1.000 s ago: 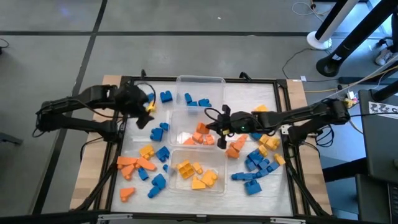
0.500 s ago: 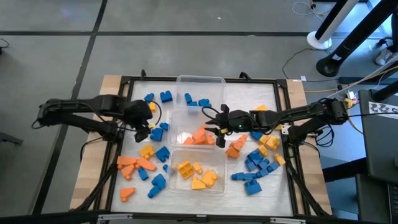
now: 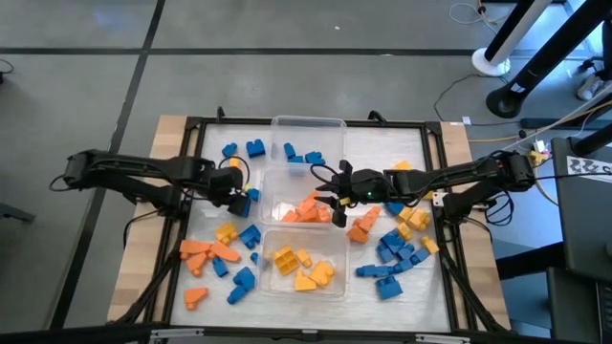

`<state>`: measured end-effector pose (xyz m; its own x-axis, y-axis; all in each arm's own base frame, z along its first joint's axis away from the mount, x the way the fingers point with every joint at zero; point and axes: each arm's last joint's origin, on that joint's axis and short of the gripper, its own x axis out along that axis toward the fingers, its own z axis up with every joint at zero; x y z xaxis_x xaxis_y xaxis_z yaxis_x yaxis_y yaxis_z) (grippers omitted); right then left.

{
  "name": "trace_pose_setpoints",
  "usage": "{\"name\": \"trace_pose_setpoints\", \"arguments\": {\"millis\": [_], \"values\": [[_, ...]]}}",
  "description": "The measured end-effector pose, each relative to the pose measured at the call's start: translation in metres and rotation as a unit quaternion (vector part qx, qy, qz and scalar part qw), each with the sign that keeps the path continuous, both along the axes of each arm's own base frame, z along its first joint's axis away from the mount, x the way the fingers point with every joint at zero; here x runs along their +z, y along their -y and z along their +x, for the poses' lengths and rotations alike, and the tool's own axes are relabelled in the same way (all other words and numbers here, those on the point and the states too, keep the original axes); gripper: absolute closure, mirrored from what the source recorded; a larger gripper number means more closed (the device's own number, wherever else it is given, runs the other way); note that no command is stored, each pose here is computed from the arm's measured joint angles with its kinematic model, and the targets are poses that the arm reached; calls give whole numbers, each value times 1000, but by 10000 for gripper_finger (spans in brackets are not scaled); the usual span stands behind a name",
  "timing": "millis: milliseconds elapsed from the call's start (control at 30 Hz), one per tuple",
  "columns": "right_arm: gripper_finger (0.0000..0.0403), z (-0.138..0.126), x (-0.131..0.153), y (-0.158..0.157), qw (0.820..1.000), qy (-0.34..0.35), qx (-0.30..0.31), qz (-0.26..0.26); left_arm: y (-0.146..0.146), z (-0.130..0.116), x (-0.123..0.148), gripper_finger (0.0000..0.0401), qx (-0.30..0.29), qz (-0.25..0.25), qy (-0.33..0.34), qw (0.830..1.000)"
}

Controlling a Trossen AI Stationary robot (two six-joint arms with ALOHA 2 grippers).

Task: Sort blocks
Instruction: Put the blue game piece into the top transparent bin

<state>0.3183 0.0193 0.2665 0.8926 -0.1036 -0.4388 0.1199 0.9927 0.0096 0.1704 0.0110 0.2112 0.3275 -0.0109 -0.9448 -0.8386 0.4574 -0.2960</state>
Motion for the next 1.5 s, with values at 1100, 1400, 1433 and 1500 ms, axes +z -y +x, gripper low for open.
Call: {"name": "trace_pose_setpoints", "arguments": {"millis": [1100,1400,1433,1500], "values": [[278,0,0,0,1000,0,0,0,-4,39,-34,191,57,-10,-50,997],[278,0,0,0,1000,0,0,0,-4,38,-33,191,78,-16,-50,996],[278,0,0,0,1000,0,0,0,-4,38,-33,191,78,-16,-49,996],[278,0,0,0,1000,0,0,0,-4,38,-33,191,82,-17,-49,995]]}}
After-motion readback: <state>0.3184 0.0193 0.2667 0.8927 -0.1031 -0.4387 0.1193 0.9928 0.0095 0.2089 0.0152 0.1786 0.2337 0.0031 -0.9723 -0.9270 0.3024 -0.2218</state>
